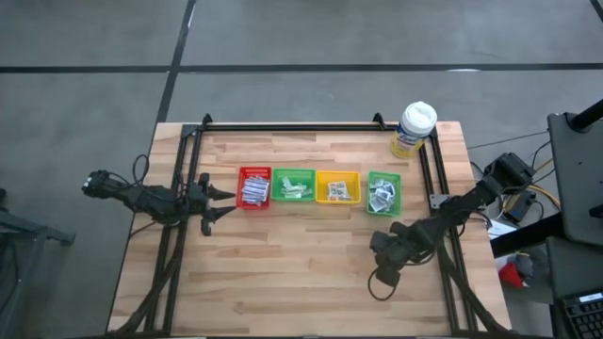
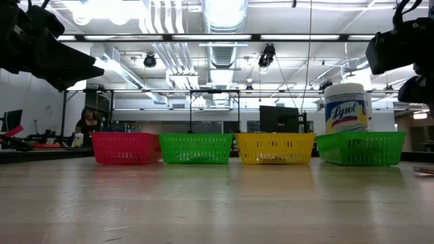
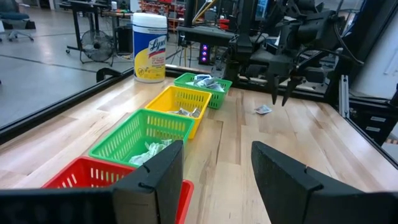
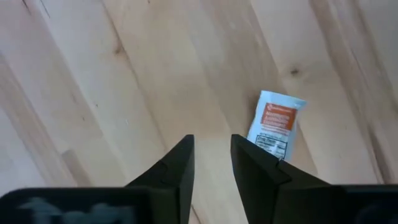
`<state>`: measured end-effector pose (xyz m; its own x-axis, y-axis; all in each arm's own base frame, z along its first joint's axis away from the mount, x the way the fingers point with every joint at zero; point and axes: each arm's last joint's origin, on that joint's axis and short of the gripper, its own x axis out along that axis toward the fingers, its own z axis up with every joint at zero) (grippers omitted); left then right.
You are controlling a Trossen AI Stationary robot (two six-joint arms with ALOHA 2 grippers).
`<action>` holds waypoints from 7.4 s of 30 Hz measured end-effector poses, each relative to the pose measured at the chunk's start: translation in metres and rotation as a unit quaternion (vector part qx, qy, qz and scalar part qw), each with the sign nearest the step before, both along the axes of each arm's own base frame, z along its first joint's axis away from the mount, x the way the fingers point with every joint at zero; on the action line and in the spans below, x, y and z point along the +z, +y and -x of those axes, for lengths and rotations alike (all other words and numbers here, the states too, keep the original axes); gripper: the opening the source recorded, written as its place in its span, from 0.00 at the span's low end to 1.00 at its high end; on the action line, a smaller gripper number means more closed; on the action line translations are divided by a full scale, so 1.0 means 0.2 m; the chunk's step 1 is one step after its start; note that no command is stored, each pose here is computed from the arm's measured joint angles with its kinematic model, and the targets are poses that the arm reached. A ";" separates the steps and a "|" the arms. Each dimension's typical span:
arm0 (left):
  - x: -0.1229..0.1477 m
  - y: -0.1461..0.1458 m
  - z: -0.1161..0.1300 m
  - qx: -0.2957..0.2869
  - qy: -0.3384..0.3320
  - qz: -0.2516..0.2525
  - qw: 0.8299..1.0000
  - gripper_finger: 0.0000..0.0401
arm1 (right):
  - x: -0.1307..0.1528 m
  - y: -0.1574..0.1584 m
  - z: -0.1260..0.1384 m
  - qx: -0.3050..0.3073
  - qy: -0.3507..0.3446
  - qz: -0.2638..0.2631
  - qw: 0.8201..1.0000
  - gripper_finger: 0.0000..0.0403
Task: Pick & Place First Aid Supplies
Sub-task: Put the orange ointment pack into the yellow bin
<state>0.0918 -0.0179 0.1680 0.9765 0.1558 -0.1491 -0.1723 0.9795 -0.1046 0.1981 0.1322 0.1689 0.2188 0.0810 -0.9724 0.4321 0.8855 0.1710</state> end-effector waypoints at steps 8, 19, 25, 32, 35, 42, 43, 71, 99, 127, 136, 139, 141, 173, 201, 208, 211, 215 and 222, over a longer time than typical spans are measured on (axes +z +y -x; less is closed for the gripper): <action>0.00 0.00 0.00 0.000 0.000 0.000 1.000 0.47 | 0.03 0.01 -0.01 -0.006 -0.002 -0.003 1.000 0.24; 0.00 0.00 0.00 0.000 0.000 0.000 1.000 0.47 | 0.06 0.02 -0.03 0.028 -0.017 -0.005 0.999 0.20; 0.00 0.00 0.00 0.000 0.000 0.000 1.000 0.47 | 0.06 0.02 -0.03 0.032 -0.019 -0.004 0.999 0.18; 0.00 0.00 0.00 0.000 0.000 0.000 1.000 0.47 | 0.06 0.02 -0.04 0.031 -0.020 -0.006 0.999 0.18; 0.00 0.00 0.00 0.000 0.000 0.000 1.000 0.47 | 0.06 0.03 -0.04 0.028 -0.022 -0.008 0.999 0.19; 0.00 0.00 0.00 0.000 -0.001 0.000 1.000 0.47 | 0.06 0.03 -0.04 0.025 -0.029 -0.011 0.999 0.22; 0.00 0.00 0.00 0.000 0.000 0.000 1.000 0.47 | 0.06 0.03 -0.04 0.025 -0.029 -0.011 0.999 0.22; 0.00 0.00 0.00 0.000 0.001 0.000 1.000 0.47 | -0.03 0.14 -0.24 0.057 0.151 0.120 0.979 0.16; 0.00 0.00 0.00 0.000 0.001 0.000 1.000 0.47 | -0.02 0.20 -0.31 0.099 0.159 0.120 0.975 0.31; 0.00 0.00 0.00 0.000 0.001 0.000 1.000 0.47 | -0.20 0.07 -0.16 0.057 0.191 0.110 0.974 0.49; 0.00 0.00 0.00 0.000 0.001 0.000 1.000 0.47 | -0.21 0.00 -0.17 0.040 0.192 0.071 0.978 0.38; 0.00 0.00 0.00 0.000 0.001 0.000 1.000 0.47 | -0.20 -0.01 -0.17 0.040 0.188 0.067 0.979 0.32; 0.00 0.00 0.00 0.000 0.001 0.000 1.000 0.47 | -0.20 -0.02 -0.17 0.039 0.185 0.064 0.980 0.28; 0.00 0.00 0.00 0.000 0.001 0.000 1.000 0.47 | 0.13 -0.04 -0.16 0.036 0.038 0.051 0.997 0.02; 0.00 0.00 0.00 0.000 0.001 0.000 1.000 0.47 | 0.36 -0.59 -0.48 0.128 -0.058 0.246 0.959 0.02; 0.00 0.00 0.00 0.000 0.001 0.000 1.000 0.47 | 0.30 -0.71 -0.63 0.190 -0.011 0.268 0.945 0.02; 0.00 0.00 0.00 0.000 0.001 0.000 1.000 0.47 | 0.26 -0.78 -0.68 0.198 0.011 0.262 0.945 0.02; 0.00 0.00 0.00 0.000 0.001 0.000 1.000 0.47 | 0.20 -0.86 -0.70 0.207 0.037 0.236 0.949 0.02; 0.00 0.00 0.00 0.000 0.001 0.000 1.000 0.47 | 0.13 -0.94 -0.69 0.194 0.065 0.225 0.953 0.02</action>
<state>0.0920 -0.0179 0.1679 0.9761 0.1563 -0.1509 -0.1728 0.9795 -0.1036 0.3355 -0.0562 0.1946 0.1330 -0.3007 -0.9444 0.0498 0.9537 -0.2966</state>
